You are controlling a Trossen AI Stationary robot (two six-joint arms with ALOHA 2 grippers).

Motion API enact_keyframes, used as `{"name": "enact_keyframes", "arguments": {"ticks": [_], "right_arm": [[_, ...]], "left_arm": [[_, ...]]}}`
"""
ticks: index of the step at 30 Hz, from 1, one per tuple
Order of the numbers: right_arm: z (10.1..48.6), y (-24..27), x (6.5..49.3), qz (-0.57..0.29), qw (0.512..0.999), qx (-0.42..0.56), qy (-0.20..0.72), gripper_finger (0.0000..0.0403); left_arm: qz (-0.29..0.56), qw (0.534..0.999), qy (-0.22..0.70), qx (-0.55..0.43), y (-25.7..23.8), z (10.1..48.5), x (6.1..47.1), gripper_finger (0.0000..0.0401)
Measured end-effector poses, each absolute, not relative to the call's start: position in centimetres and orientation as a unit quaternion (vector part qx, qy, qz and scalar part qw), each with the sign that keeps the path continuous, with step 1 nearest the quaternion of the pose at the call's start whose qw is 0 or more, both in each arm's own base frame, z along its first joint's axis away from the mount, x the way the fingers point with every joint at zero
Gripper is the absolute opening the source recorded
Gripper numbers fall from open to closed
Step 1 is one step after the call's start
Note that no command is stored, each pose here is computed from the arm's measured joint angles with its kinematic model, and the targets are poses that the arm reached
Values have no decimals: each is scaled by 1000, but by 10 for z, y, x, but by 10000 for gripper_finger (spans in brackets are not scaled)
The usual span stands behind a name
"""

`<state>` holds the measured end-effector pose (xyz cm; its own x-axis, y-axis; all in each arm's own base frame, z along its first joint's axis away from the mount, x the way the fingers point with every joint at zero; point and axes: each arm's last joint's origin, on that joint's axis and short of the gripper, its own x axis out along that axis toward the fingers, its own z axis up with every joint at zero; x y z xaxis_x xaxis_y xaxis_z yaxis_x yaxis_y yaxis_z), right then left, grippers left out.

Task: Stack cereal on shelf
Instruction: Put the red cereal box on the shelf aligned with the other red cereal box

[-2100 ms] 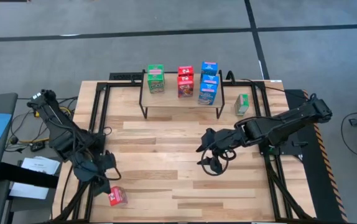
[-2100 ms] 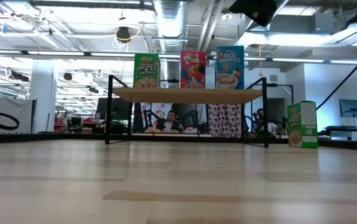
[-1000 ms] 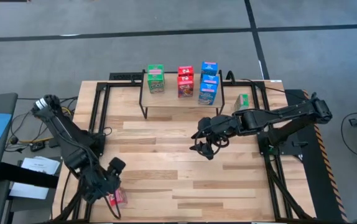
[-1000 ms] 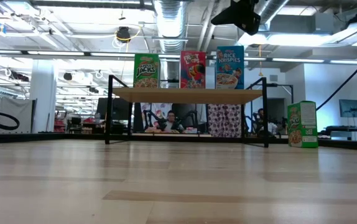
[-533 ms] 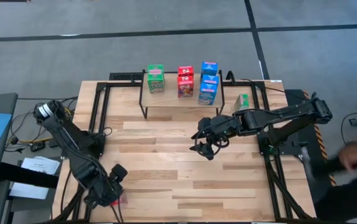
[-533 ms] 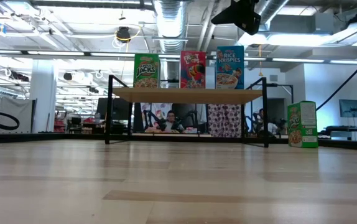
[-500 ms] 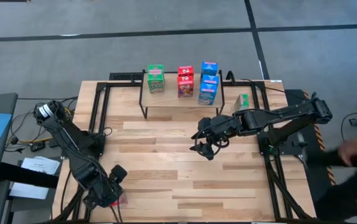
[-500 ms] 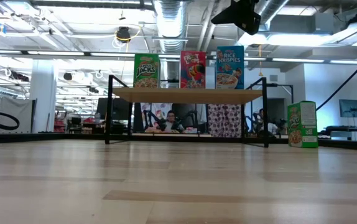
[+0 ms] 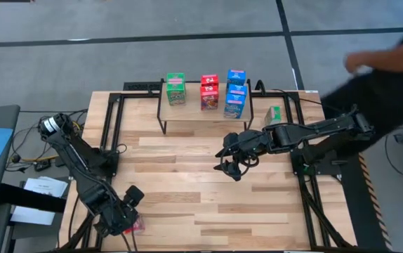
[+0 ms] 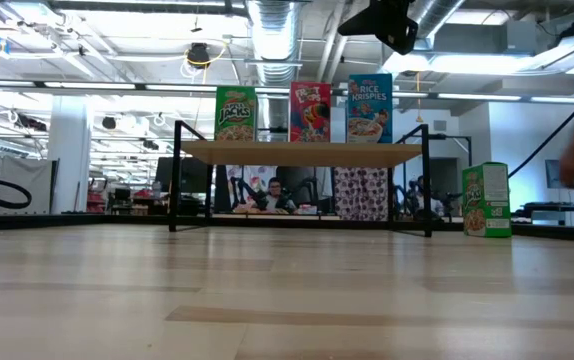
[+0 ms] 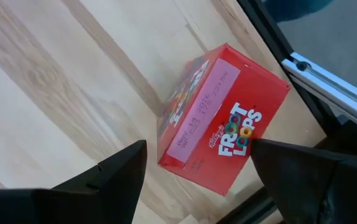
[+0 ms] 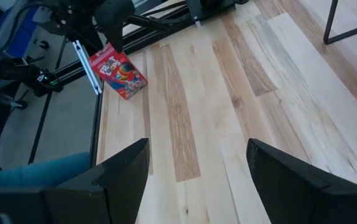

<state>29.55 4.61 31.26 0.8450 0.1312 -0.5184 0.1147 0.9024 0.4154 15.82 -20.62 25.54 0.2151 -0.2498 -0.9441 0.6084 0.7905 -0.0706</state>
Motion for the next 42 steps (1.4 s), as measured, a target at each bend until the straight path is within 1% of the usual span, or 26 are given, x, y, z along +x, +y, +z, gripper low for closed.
{"name": "enact_keyframes", "arguments": {"ticks": [9, 16, 27, 42], "right_arm": [[313, 46, 296, 5, 935, 221, 276, 294], [313, 49, 295, 10, 935, 219, 277, 294], [313, 52, 295, 14, 935, 217, 279, 294], [313, 53, 294, 16, 935, 217, 279, 294]], "left_arm": [[-260, 775, 548, 178, -206, 273, 160, 275], [-273, 772, 541, 195, -207, 274, 161, 275], [-295, 768, 539, 182, -211, 275, 159, 275], [-283, 773, 531, 201, -214, 272, 158, 275]]}}
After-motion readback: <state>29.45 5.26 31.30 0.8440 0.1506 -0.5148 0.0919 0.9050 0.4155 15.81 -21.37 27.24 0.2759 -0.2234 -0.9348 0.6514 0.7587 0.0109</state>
